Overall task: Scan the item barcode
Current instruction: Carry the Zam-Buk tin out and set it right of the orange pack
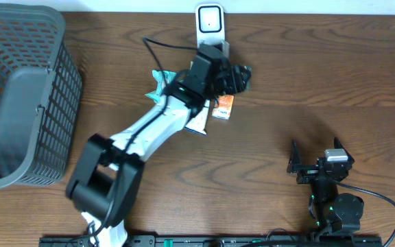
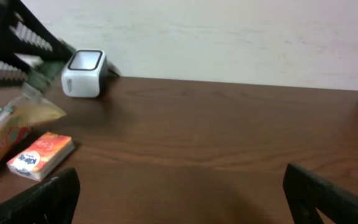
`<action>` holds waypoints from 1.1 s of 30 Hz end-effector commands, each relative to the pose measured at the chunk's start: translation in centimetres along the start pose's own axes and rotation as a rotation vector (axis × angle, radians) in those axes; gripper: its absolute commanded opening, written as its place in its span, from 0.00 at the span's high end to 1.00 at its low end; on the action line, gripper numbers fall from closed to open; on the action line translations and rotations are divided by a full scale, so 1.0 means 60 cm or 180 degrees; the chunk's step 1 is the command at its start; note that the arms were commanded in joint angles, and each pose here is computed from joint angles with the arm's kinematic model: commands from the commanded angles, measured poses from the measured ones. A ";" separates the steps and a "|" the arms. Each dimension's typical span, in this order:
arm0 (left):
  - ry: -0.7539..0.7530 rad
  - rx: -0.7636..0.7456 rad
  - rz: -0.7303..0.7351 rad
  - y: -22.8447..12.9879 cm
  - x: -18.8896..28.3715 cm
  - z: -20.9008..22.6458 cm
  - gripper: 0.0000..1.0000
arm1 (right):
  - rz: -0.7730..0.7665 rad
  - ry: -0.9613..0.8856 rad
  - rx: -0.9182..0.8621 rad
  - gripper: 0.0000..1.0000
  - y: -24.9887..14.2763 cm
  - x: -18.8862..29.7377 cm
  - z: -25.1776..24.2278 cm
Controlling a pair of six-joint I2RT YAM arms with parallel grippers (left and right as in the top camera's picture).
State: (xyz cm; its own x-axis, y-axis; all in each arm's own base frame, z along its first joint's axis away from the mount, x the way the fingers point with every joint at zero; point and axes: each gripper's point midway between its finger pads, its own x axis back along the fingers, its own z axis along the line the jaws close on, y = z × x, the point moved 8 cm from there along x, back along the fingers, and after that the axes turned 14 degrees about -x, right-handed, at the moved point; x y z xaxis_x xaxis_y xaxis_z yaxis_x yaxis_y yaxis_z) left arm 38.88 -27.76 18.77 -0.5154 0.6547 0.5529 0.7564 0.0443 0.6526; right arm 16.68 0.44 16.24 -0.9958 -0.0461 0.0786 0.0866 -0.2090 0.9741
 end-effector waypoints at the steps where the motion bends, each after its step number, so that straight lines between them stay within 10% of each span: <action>1: 0.0013 0.0068 0.0034 -0.020 -0.035 0.000 0.40 | 0.0004 -0.0011 -0.0032 0.01 -0.001 0.000 0.000; 6: 0.0068 0.0069 0.0184 -0.052 -0.063 0.004 0.38 | 0.0004 -0.0011 -0.0032 0.01 -0.001 0.000 0.000; 12: 0.0092 0.0069 0.0215 -0.055 -0.066 0.009 0.03 | 0.0004 -0.0011 -0.0032 0.01 -0.001 0.000 0.000; 18: 0.0051 0.0113 0.0054 -0.018 -0.036 0.018 0.01 | 0.0004 -0.0011 -0.0032 0.01 -0.001 0.000 0.000; 33: 0.0319 -0.0913 -0.0309 0.061 0.326 -0.063 0.01 | 0.0004 -0.0011 -0.0032 0.01 -0.001 0.000 0.000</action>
State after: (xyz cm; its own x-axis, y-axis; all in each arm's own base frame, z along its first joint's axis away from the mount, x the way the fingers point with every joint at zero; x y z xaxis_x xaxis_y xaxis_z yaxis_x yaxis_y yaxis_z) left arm 31.83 -20.17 32.85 -0.5937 0.6459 0.4799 0.6250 -0.0056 0.7806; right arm 16.69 0.44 16.24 -0.9958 -0.0461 0.0786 0.0866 -0.2090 0.9741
